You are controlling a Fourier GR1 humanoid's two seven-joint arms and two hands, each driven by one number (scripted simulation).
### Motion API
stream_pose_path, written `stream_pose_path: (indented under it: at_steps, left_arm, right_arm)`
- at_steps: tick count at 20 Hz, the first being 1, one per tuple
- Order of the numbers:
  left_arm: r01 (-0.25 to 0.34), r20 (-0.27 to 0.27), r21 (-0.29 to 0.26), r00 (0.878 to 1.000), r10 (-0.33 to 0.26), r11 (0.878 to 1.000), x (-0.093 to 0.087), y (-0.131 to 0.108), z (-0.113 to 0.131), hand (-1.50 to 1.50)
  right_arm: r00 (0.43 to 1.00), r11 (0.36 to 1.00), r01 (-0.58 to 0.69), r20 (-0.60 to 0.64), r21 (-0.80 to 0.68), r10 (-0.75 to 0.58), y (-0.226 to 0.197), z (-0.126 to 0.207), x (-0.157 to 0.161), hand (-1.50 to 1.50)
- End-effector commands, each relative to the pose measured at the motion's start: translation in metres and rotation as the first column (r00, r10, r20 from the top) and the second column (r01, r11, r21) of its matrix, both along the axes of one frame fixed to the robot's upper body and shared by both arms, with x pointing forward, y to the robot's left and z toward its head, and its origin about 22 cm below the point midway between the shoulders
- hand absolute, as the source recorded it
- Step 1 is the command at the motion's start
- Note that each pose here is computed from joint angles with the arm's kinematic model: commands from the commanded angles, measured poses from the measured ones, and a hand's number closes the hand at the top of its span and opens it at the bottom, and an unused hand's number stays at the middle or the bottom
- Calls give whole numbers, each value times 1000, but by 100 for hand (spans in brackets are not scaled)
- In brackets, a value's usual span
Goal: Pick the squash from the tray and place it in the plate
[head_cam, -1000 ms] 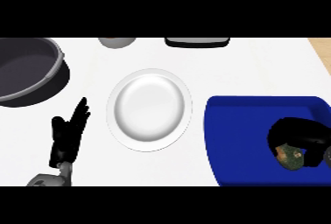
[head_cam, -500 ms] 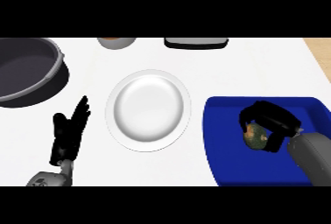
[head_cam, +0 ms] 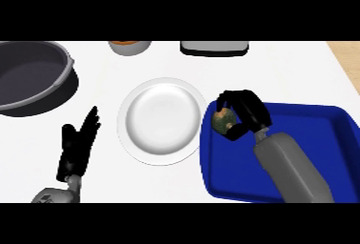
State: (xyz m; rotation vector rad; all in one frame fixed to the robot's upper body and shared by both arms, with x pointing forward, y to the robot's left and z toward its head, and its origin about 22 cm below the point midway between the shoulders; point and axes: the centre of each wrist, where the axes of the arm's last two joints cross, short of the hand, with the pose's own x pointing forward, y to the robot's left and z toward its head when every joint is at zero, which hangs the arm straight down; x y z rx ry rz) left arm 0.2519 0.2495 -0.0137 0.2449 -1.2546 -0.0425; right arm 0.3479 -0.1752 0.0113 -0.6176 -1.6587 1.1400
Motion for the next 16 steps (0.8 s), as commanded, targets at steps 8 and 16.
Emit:
stream_pose_path:
  at_steps: [8, 16]
  left_arm:
    - [30, 5, 5, 1000, -30, 1000, 1, -5, -1, 0]
    - [61, 19, -10, 998, -61, 998, 3, -20, -6, 0]
  right_arm:
    - [824, 836, 520, 156, 175, -545, 105, 69, 13, 150]
    - [616, 634, 765, 158, 111, -771, 166, 111, 7, 150]
